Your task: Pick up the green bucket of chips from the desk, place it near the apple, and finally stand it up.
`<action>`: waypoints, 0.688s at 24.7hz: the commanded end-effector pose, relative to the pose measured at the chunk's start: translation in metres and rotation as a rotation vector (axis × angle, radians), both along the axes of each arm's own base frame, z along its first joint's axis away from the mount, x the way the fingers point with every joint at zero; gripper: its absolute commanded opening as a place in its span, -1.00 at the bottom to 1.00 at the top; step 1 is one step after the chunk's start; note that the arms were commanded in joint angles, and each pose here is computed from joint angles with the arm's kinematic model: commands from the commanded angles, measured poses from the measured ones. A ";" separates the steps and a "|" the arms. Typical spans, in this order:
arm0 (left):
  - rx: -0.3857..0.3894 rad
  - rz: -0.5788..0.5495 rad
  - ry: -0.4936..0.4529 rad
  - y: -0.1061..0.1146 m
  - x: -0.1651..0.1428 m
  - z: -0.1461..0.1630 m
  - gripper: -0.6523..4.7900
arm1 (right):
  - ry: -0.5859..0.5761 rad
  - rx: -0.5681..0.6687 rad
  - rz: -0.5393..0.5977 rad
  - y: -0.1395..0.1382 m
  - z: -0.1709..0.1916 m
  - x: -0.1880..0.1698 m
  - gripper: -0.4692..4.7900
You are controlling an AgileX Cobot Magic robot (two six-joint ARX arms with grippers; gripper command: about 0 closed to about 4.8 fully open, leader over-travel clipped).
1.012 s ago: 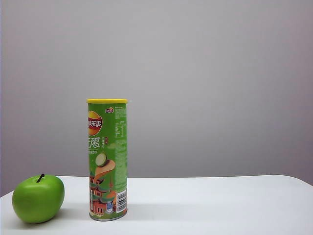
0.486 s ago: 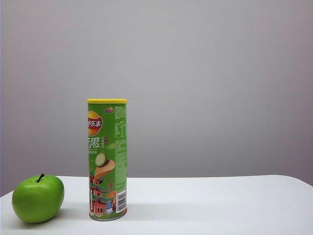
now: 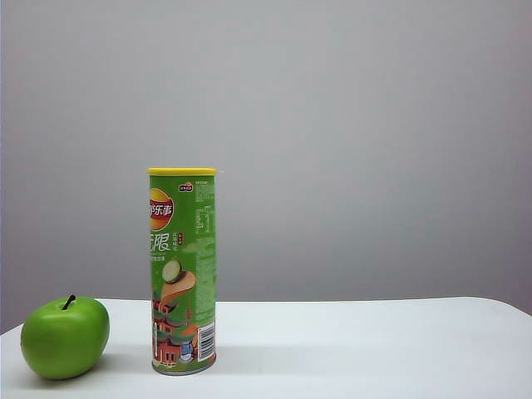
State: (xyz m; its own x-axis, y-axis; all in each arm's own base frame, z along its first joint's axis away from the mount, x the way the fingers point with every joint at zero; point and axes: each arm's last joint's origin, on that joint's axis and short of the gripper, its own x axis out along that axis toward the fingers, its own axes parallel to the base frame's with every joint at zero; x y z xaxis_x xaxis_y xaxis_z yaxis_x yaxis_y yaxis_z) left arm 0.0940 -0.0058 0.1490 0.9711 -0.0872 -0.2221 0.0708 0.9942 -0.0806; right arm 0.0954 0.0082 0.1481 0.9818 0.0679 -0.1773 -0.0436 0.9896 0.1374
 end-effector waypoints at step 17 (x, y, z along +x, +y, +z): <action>0.045 0.040 -0.012 0.001 0.001 -0.001 -0.37 | 0.004 0.015 -0.003 0.000 -0.002 0.000 -0.82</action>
State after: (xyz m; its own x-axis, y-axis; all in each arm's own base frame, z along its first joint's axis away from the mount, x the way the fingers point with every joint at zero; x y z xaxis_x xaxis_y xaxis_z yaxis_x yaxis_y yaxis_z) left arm 0.0949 -0.0045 0.1488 0.9767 -0.0397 -0.2107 0.0330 0.9988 -0.0352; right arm 0.0954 0.0082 0.1481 0.9817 0.0690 -0.1774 -0.0424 0.9878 0.1499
